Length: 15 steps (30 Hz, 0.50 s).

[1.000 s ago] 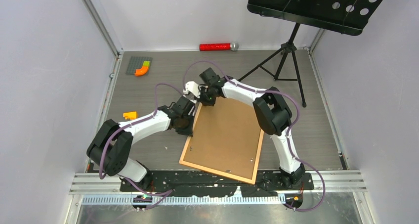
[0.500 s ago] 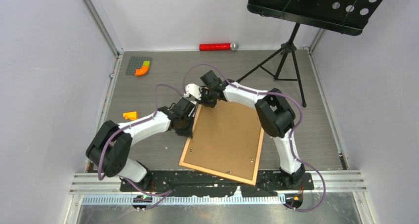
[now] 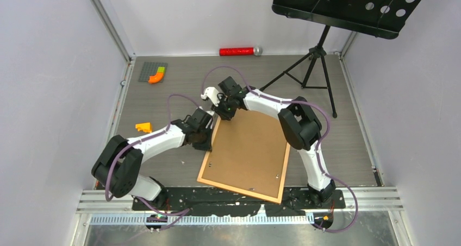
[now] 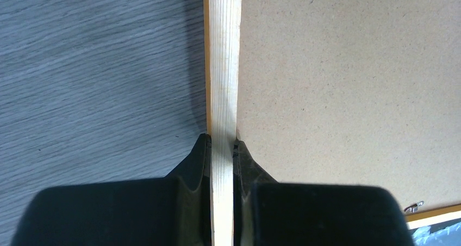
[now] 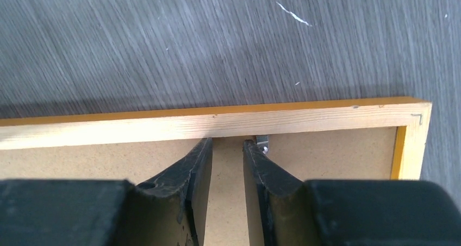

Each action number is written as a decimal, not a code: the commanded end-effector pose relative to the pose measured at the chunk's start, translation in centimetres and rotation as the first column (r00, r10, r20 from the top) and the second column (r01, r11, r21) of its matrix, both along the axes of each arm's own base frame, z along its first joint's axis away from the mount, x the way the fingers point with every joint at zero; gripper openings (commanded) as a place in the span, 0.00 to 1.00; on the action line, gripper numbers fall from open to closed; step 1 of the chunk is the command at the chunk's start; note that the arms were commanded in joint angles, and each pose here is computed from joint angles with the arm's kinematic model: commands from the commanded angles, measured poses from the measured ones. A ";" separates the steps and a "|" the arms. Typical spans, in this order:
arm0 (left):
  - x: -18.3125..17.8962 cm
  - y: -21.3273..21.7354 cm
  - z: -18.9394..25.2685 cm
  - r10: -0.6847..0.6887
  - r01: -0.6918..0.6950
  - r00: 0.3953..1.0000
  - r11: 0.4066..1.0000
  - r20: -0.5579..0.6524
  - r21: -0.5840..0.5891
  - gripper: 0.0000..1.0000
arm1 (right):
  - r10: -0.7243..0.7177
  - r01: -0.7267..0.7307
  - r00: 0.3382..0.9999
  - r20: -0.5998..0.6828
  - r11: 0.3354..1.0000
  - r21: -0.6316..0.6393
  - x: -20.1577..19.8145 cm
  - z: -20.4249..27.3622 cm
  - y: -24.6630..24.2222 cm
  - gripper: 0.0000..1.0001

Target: Take the photo out of the frame

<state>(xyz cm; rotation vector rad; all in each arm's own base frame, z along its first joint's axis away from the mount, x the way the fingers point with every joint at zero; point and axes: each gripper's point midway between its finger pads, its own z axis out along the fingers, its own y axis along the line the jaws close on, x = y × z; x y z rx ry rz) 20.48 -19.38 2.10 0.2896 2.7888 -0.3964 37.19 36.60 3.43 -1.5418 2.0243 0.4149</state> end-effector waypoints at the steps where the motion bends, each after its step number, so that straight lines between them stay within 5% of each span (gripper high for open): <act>1: -7.7 3.3 -3.8 0.002 0.029 0.957 0.994 -0.292 0.102 0.00 | -0.214 0.214 0.977 -0.008 0.977 -0.007 2.1 -1.3 0.3 0.32; 7: -8.4 3.4 -4.0 0.007 0.025 0.948 0.995 -0.317 0.095 0.00 | -0.420 0.423 0.903 0.091 0.906 -0.016 5.0 -1.3 -1.5 0.35; 15: -9.1 3.6 -4.0 0.002 0.030 0.942 0.996 -0.337 0.089 0.00 | -0.572 0.555 0.811 0.125 0.819 0.146 7.3 1.5 -1.1 0.38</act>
